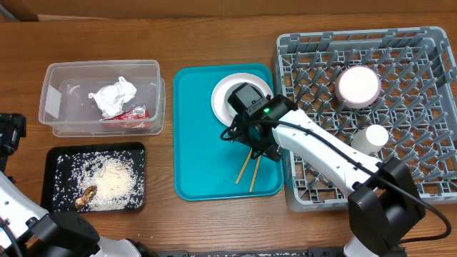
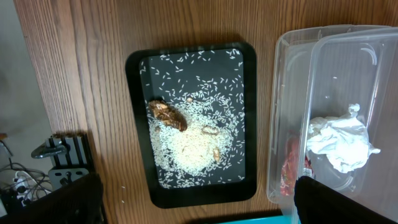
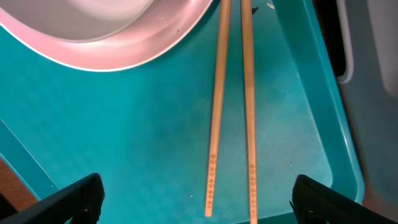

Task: Sort waste into correct bins and load items into the dishwasher
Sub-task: 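Lower the right gripper onto the wooden chopsticks on the teal tray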

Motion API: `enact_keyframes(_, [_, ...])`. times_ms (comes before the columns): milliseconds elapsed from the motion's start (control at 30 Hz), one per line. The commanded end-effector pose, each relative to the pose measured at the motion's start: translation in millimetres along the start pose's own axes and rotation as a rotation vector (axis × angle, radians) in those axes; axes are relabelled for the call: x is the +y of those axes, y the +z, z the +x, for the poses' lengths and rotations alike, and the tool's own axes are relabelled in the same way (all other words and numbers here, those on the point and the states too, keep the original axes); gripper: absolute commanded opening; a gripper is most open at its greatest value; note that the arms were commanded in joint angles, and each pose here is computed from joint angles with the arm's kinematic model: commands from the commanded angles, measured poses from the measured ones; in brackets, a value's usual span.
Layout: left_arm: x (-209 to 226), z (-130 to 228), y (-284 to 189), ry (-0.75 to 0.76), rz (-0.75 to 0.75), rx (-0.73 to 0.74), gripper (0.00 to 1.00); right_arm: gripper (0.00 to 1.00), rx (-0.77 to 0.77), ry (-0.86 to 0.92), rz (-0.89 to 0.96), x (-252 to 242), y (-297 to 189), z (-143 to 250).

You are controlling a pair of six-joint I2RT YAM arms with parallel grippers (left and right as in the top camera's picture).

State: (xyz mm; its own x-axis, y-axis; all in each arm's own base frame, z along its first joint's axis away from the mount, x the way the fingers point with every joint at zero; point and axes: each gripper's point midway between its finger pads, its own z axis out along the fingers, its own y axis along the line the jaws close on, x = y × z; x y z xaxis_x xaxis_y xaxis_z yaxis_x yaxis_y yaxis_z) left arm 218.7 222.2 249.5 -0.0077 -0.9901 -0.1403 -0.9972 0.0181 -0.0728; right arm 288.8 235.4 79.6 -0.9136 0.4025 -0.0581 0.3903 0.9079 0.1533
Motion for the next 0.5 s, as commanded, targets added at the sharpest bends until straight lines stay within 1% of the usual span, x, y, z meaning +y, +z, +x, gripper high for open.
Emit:
enact_keyframes(0, [2, -4, -6, -0.027, 0.008, -0.023, 1.00, 0.93, -0.005, 0.010, -0.011, -1, -3, 0])
enact_keyframes(67, [2, -4, -6, -0.027, 0.008, -0.023, 1.00, 0.87, -0.005, 0.010, -0.010, -1, -2, 0])
enact_keyframes(200, [2, -4, -6, -0.027, 0.007, -0.023, 1.00, 0.76, -0.003, 0.010, -0.008, -4, 5, 2])
enact_keyframes(233, [2, -4, -6, -0.027, 0.008, -0.023, 1.00, 0.71, -0.002, 0.011, -0.006, -5, 7, 2])
enact_keyframes(333, [2, -4, -6, -0.027, 0.008, -0.023, 1.00, 0.61, 0.000, 0.011, -0.003, -7, 13, 3])
enact_keyframes(467, [2, -4, -6, -0.027, 0.008, -0.023, 1.00, 0.55, -0.010, 0.011, -0.022, -6, 22, 2])
